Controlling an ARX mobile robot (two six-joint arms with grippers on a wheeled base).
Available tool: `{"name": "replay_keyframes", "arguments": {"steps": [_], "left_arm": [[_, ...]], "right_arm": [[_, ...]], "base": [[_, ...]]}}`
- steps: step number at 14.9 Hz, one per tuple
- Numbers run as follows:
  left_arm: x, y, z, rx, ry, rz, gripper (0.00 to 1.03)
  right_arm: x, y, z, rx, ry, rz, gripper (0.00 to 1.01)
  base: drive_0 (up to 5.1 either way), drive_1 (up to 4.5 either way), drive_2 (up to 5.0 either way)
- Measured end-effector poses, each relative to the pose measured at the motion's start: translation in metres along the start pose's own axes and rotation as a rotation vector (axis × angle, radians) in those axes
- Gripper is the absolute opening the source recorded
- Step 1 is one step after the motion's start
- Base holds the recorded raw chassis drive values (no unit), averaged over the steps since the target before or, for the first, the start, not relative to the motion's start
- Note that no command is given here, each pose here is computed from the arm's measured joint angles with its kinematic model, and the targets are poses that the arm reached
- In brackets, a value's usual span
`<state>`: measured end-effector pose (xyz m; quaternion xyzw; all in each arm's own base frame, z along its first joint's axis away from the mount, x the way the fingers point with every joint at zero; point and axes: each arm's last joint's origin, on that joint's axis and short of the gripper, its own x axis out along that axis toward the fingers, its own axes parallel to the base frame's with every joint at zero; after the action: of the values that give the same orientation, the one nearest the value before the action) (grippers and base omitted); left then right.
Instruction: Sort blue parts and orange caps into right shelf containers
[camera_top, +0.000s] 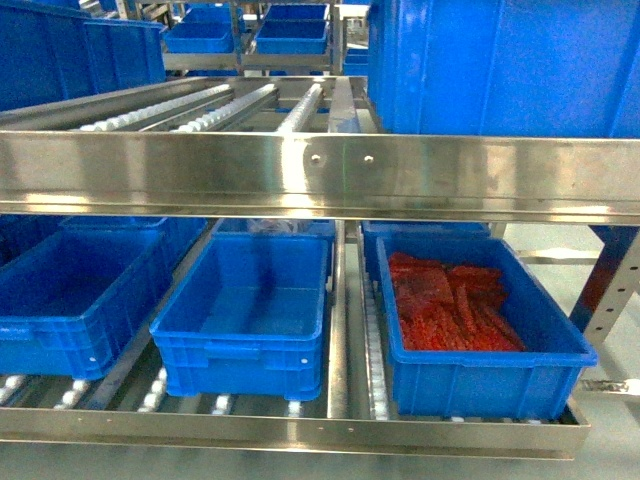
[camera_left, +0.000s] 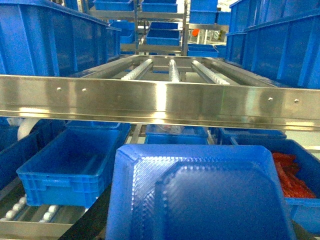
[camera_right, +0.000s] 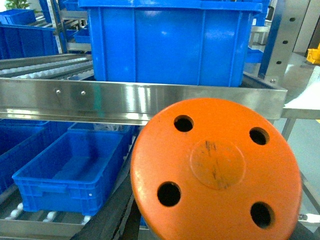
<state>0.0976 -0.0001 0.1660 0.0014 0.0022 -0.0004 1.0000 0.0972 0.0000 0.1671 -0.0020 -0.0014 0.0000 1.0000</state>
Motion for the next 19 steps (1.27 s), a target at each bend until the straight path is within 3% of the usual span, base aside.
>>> {"name": "replay_keyframes", "arguments": {"steps": [19], "left_arm": [[0.0000, 0.0000, 0.0000, 0.000, 0.000, 0.000, 0.43]], "right_arm": [[0.0000, 0.0000, 0.0000, 0.000, 0.000, 0.000, 0.44]], "base": [[-5.0, 2.50, 2.5]]}}
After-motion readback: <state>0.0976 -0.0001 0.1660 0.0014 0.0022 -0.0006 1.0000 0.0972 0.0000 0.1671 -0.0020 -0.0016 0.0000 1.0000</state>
